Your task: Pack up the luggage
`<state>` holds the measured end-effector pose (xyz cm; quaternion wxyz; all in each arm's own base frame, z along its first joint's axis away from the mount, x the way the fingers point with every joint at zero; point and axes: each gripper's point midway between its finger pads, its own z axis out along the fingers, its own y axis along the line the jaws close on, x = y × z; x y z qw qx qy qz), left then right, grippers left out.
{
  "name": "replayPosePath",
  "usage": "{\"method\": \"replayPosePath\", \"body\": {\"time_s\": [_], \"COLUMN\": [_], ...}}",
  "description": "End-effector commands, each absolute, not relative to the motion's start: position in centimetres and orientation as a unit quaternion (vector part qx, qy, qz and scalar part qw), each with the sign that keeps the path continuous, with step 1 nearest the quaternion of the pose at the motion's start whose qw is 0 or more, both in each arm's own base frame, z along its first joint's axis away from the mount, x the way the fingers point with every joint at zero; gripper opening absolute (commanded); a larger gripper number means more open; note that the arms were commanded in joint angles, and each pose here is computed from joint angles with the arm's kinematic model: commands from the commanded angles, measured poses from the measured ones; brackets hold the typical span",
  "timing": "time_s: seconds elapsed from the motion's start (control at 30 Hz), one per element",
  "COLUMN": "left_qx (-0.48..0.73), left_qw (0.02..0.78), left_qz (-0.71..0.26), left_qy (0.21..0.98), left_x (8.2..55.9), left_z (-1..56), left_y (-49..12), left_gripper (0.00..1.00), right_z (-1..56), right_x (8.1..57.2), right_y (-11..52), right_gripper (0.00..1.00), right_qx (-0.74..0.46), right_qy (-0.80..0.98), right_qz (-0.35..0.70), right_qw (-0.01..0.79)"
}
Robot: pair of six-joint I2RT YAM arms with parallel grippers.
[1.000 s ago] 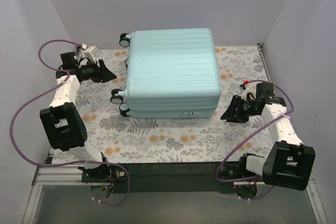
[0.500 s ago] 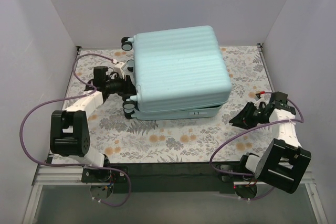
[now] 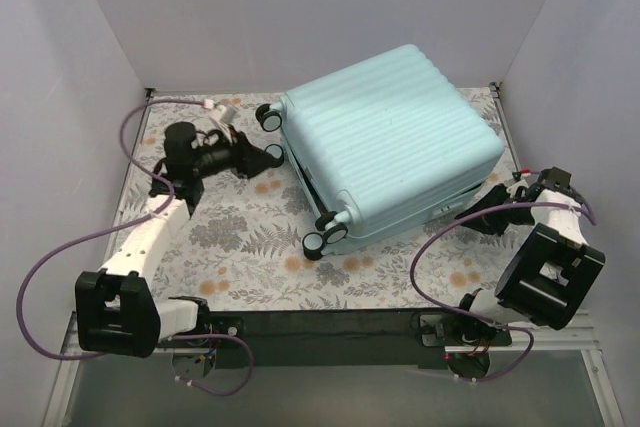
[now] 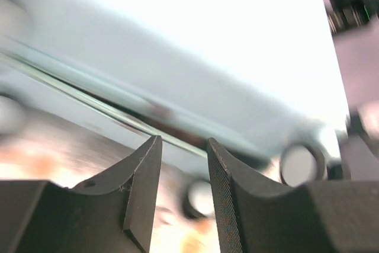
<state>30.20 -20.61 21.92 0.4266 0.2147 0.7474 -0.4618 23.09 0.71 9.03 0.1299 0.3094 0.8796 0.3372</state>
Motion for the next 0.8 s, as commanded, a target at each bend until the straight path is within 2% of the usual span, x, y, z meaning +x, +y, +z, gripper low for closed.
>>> {"method": "replayPosePath", "body": {"time_s": [0.0,0.17,0.27,0.3,0.33,0.43,0.5,0.53,0.57,0.67,0.7,0.77], "left_qx": [0.179,0.110,0.042,0.030,0.015,0.000,-0.010,-0.001,0.010,0.052,0.057,0.102], "left_qw": [0.521,0.608,0.608,0.620,0.601,0.601,0.573,0.577,0.547,0.520,0.503,0.499], "left_qz": [-0.419,-0.282,-0.231,-0.234,-0.237,-0.258,-0.284,-0.298,-0.329,-0.402,-0.416,-0.430], "left_qy": [0.722,0.734,0.759,0.748,0.763,0.756,0.769,0.760,0.769,0.751,0.755,0.746], "left_x": [34.7,44.0,49.4,50.9,52.9,56.5,58.9,60.0,60.7,61.5,61.9,62.0], "left_z": [28.0,30.1,26.9,28.2,25.5,25.7,22.4,23.2,20.2,20.1,18.0,17.8], "left_y": [-15.7,-10.4,-6.2,-5.6,-5.1,-4.4,-4.5,-4.9,-5.9,-9.0,-9.9,-12.6], "left_gripper": [0.35,0.40,0.41,0.42,0.43,0.44,0.44,0.44,0.44,0.43,0.41,0.41], "right_z": [10.5,10.1,10.2,10.2,10.3,10.6,11.4,11.2,11.5,11.5,11.5,11.1], "right_x": [28.0,33.3,35.7,36.9,38.0,41.1,42.7,42.4,42.2,40.1,39.4,37.7], "right_y": [-1.5,-0.6,0.2,0.5,0.4,-0.6,-1.9,-2.1,-2.5,-2.5,-2.4,-2.2], "right_gripper": [0.30,0.29,0.29,0.28,0.29,0.29,0.29,0.29,0.29,0.29,0.29,0.29], "right_qx": [0.288,0.233,0.206,0.194,0.187,0.164,0.152,0.147,0.150,0.153,0.154,0.158], "right_qy": [0.873,0.887,0.891,0.894,0.895,0.900,0.903,0.908,0.907,0.913,0.914,0.918], "right_qz": [0.336,0.325,0.325,0.321,0.318,0.302,0.286,0.281,0.281,0.277,0.276,0.268], "right_qw": [0.204,0.229,0.241,0.243,0.251,0.268,0.283,0.275,0.275,0.257,0.255,0.245]}}
